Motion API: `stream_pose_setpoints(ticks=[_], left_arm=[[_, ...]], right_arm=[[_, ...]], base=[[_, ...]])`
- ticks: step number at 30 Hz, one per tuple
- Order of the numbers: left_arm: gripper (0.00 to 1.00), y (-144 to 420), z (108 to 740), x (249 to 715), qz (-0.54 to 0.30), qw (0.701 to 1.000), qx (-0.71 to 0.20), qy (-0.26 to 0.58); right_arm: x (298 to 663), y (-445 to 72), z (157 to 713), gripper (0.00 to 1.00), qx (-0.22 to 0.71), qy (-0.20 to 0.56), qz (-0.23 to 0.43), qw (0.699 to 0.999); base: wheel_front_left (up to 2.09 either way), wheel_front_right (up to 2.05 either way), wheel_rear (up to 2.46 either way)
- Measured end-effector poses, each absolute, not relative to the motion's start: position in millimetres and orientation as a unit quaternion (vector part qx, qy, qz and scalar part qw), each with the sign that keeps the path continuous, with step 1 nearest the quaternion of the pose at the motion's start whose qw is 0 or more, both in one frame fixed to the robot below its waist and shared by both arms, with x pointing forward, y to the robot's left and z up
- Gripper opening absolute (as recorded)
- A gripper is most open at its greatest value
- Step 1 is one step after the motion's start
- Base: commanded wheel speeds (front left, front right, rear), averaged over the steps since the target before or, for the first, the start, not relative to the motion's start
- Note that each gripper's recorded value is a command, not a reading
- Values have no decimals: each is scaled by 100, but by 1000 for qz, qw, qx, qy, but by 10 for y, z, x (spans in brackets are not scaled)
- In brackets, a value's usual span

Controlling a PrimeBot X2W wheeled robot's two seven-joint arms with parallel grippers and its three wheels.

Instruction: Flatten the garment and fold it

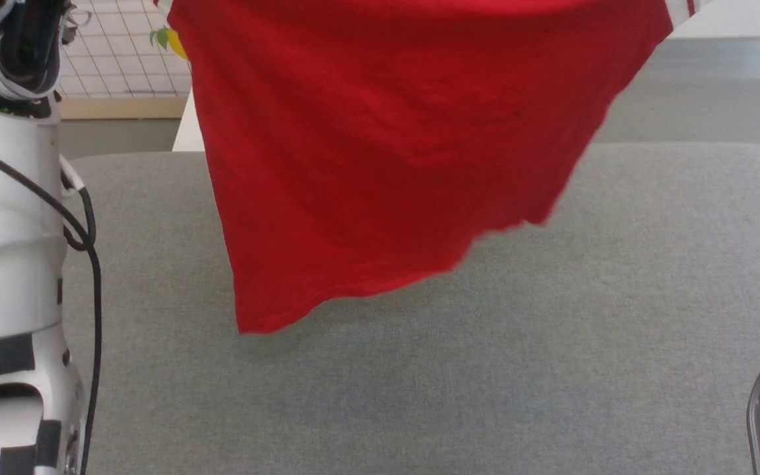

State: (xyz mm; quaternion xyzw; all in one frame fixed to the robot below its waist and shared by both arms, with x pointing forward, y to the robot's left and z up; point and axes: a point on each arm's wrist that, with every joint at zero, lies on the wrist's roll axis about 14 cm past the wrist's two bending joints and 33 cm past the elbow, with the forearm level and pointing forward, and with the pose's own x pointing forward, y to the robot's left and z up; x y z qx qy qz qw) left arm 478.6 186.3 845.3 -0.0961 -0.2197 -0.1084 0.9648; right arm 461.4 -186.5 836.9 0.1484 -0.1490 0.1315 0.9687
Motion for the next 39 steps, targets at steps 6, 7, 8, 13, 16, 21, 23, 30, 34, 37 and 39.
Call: stream_pose_setpoints(ticks=[6, 7, 8, 13, 16, 21, 23, 30, 34, 37, 39], left_arm=[[0, 1921, 8227, 5188, -91, 979, -55, -173], [0, 1931, 8186, 5256, -89, 981, -46, -165], [0, 1945, 8140, 5342, -85, 983, -32, -157], [0, 2100, 8045, 5789, -52, 989, -1, -139], [0, 2221, 8116, 6023, -25, 987, 6, -159], [0, 2264, 8162, 6382, -2, 979, 3, -202], [0, 2228, 8118, 6538, 1, 976, 6, -218], [0, 2244, 7646, 7000, 12, 971, -8, -240], [0, 2207, 7144, 7227, 2, 978, -25, -207], [0, 2162, 6760, 7307, -11, 983, -39, -178], [0, 2178, 6583, 7299, -15, 985, -46, -165]], right_arm=[[4970, -1824, 8299, 0, 146, -115, 124, 975], [5030, -1818, 8295, 0, 144, -112, 122, 976], [5107, -1813, 8294, 0, 141, -110, 118, 977], [5529, -1792, 8294, 0, 132, -110, 100, 980], [5777, -1827, 8339, 0, 127, -127, 83, 980], [6177, -1915, 8325, 0, 131, -150, 62, 978], [6352, -1926, 8260, 0, 135, -155, 59, 977], [6881, -1906, 7786, 0, 135, -149, 50, 978], [7114, -1874, 7366, 0, 143, -122, 49, 981], [7226, -1772, 7070, 0, 148, -100, 58, 982], [7254, -1698, 6882, 0, 157, -86, 66, 982]], base=[[0, 0, 0], [0, 0, 0], [0, 0, 0], [0, 0, 0], [0, 0, 0], [0, 0, 0], [0, 0, 0], [0, 0, 0], [0, 0, 0], [0, 0, 0], [0, 0, 0]])
